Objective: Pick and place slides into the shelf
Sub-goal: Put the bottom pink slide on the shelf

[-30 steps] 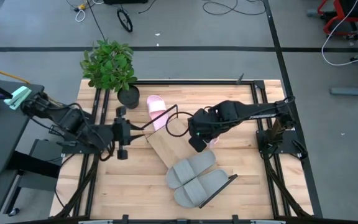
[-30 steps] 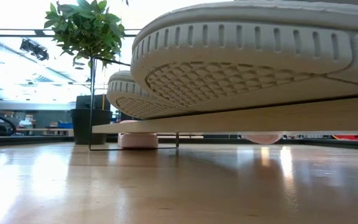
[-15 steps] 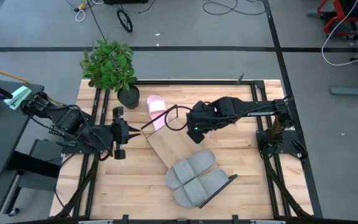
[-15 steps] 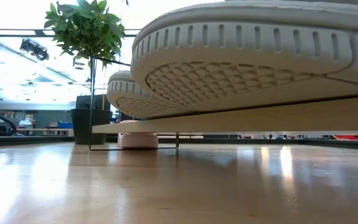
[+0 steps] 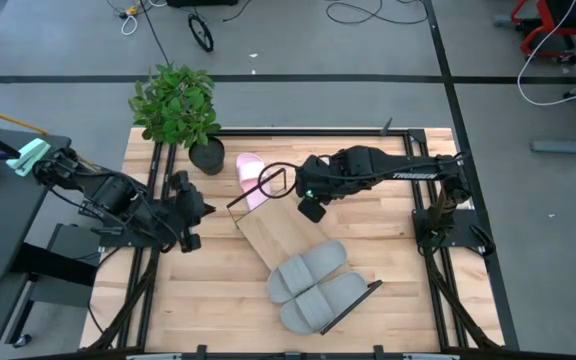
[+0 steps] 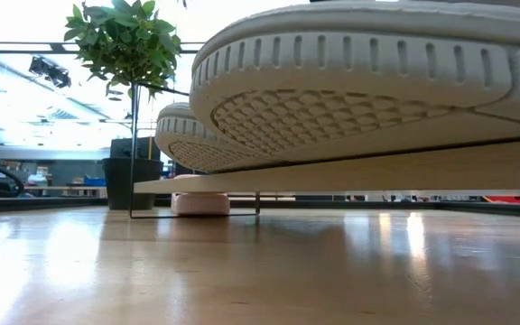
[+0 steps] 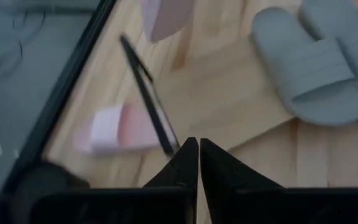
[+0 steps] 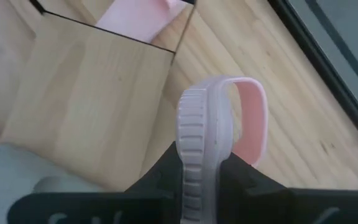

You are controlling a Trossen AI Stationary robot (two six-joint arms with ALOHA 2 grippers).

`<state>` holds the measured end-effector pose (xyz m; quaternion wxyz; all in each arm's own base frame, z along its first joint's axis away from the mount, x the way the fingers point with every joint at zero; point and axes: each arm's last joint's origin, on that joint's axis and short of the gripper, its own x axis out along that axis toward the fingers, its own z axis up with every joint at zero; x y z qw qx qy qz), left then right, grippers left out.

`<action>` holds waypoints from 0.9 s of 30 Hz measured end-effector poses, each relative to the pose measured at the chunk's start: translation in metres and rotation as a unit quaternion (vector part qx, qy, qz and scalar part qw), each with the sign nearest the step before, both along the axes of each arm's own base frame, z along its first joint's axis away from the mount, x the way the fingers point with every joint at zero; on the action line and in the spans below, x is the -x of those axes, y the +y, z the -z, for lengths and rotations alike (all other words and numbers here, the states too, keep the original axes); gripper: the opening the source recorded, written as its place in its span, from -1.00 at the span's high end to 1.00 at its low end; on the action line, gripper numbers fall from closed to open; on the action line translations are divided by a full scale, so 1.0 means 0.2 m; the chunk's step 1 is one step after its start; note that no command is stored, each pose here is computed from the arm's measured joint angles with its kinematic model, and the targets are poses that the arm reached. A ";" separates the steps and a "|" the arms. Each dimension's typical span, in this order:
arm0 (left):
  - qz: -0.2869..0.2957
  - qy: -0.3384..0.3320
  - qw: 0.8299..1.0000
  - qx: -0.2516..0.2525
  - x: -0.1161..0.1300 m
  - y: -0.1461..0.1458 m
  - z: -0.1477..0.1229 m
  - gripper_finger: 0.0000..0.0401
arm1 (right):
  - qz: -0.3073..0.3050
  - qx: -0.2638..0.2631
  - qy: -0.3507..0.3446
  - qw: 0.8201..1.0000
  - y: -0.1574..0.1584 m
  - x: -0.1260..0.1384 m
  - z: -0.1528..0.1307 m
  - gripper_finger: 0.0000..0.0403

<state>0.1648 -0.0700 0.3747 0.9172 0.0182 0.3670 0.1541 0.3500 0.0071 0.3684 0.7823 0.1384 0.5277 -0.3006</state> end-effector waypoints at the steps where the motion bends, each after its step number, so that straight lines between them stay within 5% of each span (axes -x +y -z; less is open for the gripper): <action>1: -0.010 0.004 1.000 0.012 0.01 0.00 0.01 0.92 | -0.003 0.001 0.000 1.000 0.00 0.00 0.00 0.71; 19: -0.001 0.140 0.987 0.080 0.16 0.02 0.05 0.89 | 0.049 -0.022 0.016 0.998 0.02 -0.14 0.16 0.71; 27: 0.021 0.134 0.987 0.091 0.25 0.07 0.02 0.96 | 0.080 -0.019 -0.029 0.996 0.03 -0.19 0.08 0.71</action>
